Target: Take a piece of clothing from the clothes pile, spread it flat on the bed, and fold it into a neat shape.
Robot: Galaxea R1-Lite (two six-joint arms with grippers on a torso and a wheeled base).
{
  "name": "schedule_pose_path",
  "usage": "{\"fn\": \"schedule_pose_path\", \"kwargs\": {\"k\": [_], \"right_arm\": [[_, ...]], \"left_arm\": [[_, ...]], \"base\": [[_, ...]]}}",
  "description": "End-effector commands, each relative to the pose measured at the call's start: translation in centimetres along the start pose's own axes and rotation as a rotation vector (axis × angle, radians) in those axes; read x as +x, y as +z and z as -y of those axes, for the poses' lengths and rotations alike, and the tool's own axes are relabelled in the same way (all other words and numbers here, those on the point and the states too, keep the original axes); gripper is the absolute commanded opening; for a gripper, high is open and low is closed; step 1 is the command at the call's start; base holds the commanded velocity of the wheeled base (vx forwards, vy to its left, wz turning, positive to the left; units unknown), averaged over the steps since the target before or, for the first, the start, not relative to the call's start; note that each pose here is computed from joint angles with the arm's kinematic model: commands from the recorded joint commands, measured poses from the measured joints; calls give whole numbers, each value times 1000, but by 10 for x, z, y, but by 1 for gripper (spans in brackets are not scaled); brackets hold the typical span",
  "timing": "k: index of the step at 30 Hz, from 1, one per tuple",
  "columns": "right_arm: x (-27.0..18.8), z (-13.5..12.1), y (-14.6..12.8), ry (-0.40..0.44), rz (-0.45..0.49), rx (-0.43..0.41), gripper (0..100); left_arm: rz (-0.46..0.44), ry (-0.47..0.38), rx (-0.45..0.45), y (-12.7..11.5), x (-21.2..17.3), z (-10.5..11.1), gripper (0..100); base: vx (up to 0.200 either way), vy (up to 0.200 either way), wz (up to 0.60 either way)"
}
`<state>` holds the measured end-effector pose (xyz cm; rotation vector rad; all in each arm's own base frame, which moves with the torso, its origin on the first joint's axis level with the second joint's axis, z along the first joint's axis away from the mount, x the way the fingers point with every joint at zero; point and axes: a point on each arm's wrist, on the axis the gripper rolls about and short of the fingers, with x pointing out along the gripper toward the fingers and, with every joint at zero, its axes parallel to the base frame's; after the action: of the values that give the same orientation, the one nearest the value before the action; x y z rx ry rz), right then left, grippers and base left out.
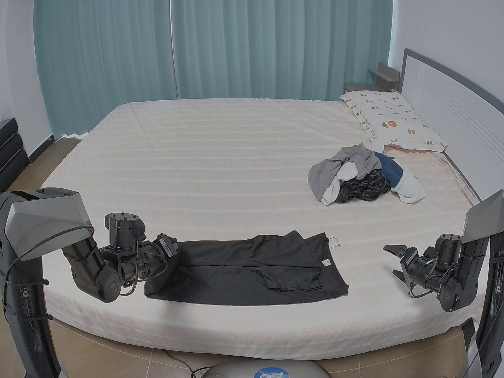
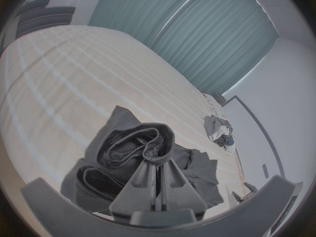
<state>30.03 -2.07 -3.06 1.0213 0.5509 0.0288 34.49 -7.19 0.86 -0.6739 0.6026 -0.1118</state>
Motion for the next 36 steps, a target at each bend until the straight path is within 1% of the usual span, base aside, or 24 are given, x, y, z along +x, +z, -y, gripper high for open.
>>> {"fn": "schedule_pose_path", "kwargs": {"k": [1, 6, 14, 18, 21, 31, 36], "right_arm": [[0, -1, 0, 8, 5, -4, 100], [1, 0, 1, 8, 5, -4, 100], [2, 1, -2, 3, -4, -20, 100], [3, 2, -2, 1, -4, -24, 100], [4, 1, -2, 5, -2, -26, 100], [4, 0, -2, 7, -1, -27, 100], [4, 1, -2, 6, -2, -28, 100]], "left_arm": [[-9, -20, -15, -3, 1, 9, 0], [-9, -31, -40, -4, 2, 13, 0], [-27, -45, -30, -12, 3, 20, 0], [-5, -52, -30, -12, 8, 28, 0], [9, -64, -65, -13, 12, 36, 0], [4, -73, -80, -16, 17, 39, 0], [2, -73, -110, -21, 25, 41, 0]], "base": [[0, -200, 0], [0, -200, 0], [0, -200, 0], [0, -200, 0], [0, -200, 0], [0, -200, 0], [0, 0, 0]]}}
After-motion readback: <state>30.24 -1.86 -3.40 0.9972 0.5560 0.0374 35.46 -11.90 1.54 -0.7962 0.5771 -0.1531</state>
